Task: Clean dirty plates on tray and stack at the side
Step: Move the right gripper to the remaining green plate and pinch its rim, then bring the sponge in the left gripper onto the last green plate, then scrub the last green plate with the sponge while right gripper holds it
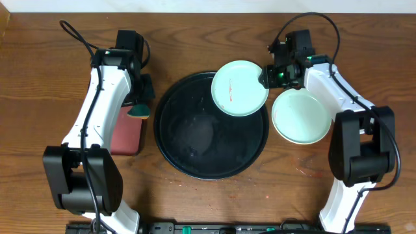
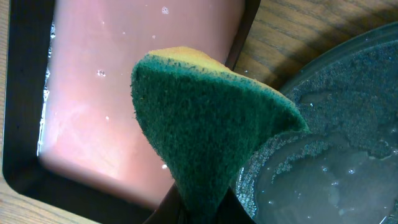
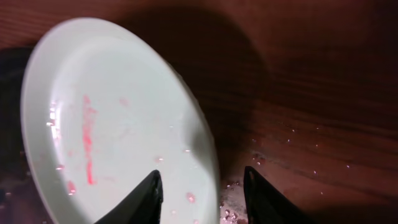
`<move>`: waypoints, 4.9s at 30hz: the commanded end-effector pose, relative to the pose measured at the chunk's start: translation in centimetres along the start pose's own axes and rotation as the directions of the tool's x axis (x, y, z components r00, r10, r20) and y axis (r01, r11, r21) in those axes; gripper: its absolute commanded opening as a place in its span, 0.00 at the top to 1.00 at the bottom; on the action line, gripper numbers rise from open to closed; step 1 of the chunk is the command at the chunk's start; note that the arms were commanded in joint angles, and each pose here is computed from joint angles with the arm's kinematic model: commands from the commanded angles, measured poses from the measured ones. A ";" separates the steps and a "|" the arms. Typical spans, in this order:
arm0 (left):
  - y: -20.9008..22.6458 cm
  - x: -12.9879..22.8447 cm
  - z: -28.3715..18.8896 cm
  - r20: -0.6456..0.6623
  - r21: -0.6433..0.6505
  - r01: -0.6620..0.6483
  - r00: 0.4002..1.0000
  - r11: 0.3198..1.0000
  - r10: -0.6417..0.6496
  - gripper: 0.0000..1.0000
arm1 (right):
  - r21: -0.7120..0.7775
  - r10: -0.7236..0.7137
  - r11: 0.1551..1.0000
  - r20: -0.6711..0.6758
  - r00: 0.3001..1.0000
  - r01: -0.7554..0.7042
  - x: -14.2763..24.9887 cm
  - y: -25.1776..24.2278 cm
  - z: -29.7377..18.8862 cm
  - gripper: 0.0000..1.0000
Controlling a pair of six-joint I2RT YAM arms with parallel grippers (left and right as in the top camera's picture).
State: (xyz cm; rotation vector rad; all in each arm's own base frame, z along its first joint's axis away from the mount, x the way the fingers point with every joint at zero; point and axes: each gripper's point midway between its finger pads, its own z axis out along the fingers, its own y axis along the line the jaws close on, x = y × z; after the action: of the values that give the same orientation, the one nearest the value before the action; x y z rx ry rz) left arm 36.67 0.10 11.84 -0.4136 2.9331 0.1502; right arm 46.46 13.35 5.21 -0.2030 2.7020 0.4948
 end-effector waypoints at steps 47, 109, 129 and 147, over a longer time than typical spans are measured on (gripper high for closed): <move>-3.3 0.1 -1.5 0.029 0.121 -0.029 0.999 0.992 0.026 0.92 | 0.076 0.132 0.991 -0.332 0.934 -0.113 11.1 10.0 2.8 0.99; -15.8 6.9 8.0 0.005 0.064 -0.282 0.959 0.957 0.282 0.93 | 0.078 0.146 0.989 -0.367 0.919 -0.126 12.3 9.5 4.3 0.99; -20.4 7.7 7.1 0.034 0.328 -0.405 0.908 0.854 0.417 0.92 | 0.077 0.146 0.989 -0.367 0.919 -0.126 12.3 9.5 4.3 0.99; -16.6 10.5 7.2 -0.155 0.354 -0.386 0.874 0.852 0.460 0.93 | 0.077 0.146 0.989 -0.367 0.919 -0.126 12.3 9.5 4.3 0.99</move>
State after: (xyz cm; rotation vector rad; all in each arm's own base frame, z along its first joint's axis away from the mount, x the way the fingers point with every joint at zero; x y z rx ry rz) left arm 34.16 -15.39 0.91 0.1276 3.1136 -0.0623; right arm 35.32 23.02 0.68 -0.1238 3.0780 0.4722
